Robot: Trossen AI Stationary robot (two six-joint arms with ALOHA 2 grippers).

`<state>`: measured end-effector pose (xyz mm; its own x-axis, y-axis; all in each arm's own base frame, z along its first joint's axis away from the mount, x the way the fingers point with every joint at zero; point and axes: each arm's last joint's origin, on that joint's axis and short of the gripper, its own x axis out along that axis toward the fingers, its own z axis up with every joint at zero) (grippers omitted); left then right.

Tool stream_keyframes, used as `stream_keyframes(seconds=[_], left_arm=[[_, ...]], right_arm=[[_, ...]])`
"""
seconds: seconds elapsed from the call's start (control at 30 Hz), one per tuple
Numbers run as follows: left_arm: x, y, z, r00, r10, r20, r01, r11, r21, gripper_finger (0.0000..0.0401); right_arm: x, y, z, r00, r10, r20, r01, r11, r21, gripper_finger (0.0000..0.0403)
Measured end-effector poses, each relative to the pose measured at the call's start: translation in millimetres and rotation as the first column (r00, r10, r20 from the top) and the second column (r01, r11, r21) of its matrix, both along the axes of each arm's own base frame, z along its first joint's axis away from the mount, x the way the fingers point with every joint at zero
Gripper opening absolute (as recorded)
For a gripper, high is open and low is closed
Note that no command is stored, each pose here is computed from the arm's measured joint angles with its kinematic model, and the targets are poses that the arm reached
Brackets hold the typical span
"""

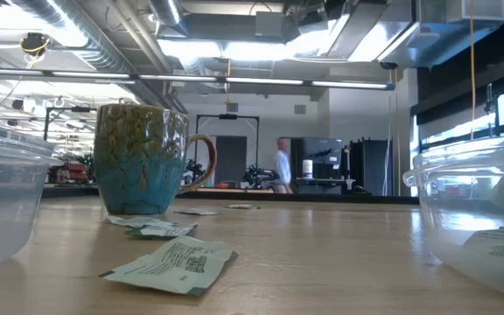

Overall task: Pick and place items into bin
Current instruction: Put the white stevia packet into the right transparent bin

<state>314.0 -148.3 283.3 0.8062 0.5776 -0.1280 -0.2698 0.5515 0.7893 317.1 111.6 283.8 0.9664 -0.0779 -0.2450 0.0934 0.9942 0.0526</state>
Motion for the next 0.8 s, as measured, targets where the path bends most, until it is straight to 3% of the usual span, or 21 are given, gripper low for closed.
stream_keyframes(seconds=[0.17,0.5,0.63,0.73,0.8], left_arm=[[-2,-3,-1,1.0,0.005,-0.009,-0.005,1.0,0.012,0.0018],[-12,-16,-2,0.998,0.054,0.038,-0.054,0.998,-0.023,0.0101],[-18,-22,-5,0.997,-0.069,0.015,0.07,0.99,-0.122,0.0108],[-21,-23,-9,0.974,-0.223,-0.027,0.208,0.94,-0.27,0.0105],[-21,-22,-13,0.957,-0.287,-0.053,0.251,0.902,-0.352,0.01]], right_arm=[[-1,1,-1,1.0,0.003,-0.013,-0.003,1.0,-0.003,0.0003],[-16,9,4,0.997,0.036,-0.063,-0.035,0.999,0.012,0.0001],[-30,15,-5,0.96,0.17,-0.224,-0.132,0.975,0.176,0.0001],[-40,26,-20,0.875,0.295,-0.383,-0.161,0.925,0.344,0.0001],[-45,34,-32,0.818,0.327,-0.473,-0.129,0.906,0.404,0.0001]])
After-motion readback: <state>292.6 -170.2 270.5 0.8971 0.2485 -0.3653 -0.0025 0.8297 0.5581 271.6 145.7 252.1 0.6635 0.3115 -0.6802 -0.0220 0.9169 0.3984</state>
